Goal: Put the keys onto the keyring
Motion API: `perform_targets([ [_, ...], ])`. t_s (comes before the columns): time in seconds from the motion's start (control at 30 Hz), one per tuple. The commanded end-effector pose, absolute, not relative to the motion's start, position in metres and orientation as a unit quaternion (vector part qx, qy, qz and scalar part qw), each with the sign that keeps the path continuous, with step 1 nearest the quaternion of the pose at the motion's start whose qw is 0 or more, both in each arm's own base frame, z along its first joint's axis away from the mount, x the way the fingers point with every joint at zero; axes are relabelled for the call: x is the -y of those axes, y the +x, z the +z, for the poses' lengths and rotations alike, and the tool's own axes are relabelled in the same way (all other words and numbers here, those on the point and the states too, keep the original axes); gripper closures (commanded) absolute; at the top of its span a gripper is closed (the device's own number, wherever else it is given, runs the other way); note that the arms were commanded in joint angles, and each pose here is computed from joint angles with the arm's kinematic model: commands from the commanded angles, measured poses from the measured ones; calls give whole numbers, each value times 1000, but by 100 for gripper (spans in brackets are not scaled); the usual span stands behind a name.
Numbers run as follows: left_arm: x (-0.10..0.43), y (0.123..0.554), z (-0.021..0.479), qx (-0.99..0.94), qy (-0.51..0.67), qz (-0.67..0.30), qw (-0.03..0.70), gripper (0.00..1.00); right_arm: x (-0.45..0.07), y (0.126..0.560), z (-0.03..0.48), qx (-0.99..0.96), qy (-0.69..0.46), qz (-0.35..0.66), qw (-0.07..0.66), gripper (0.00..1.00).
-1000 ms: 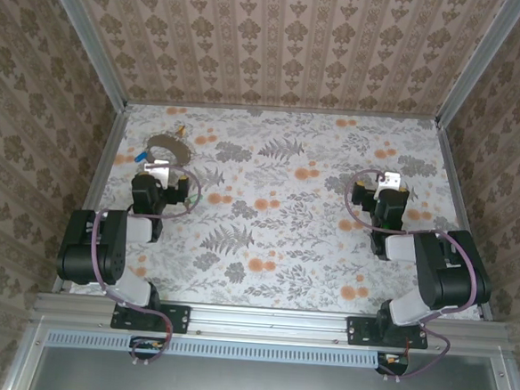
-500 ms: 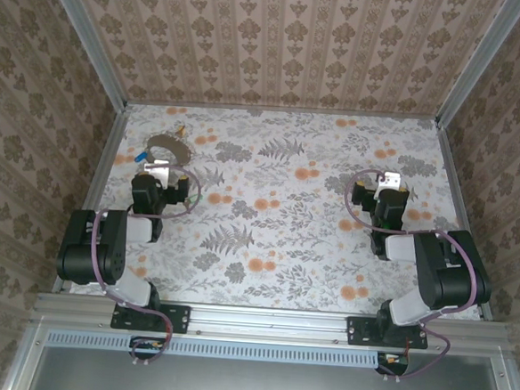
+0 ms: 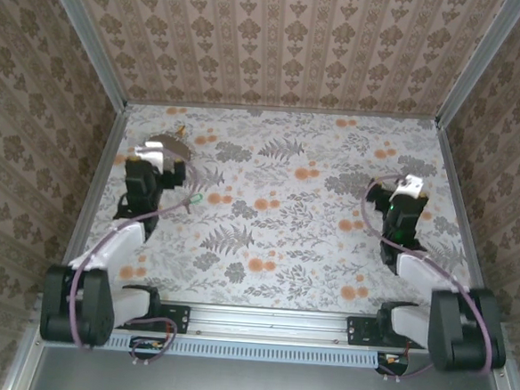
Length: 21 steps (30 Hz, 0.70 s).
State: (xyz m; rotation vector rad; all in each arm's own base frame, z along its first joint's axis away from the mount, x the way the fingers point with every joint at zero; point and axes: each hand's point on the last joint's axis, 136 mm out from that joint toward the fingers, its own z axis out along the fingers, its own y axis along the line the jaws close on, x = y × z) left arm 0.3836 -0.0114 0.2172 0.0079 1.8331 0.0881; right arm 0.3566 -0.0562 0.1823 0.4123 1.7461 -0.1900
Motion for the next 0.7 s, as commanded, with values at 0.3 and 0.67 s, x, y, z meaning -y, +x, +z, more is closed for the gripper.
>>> perform_targets([
  [0.3, -7, 448, 220, -866, -159, -134, 455, 0, 101, 303, 204, -766, 406, -117, 484, 0],
  [0.67, 22, 515, 102, -933, -77, -168, 310, 0, 50, 310, 145, -833, 371, -5, 410, 0],
])
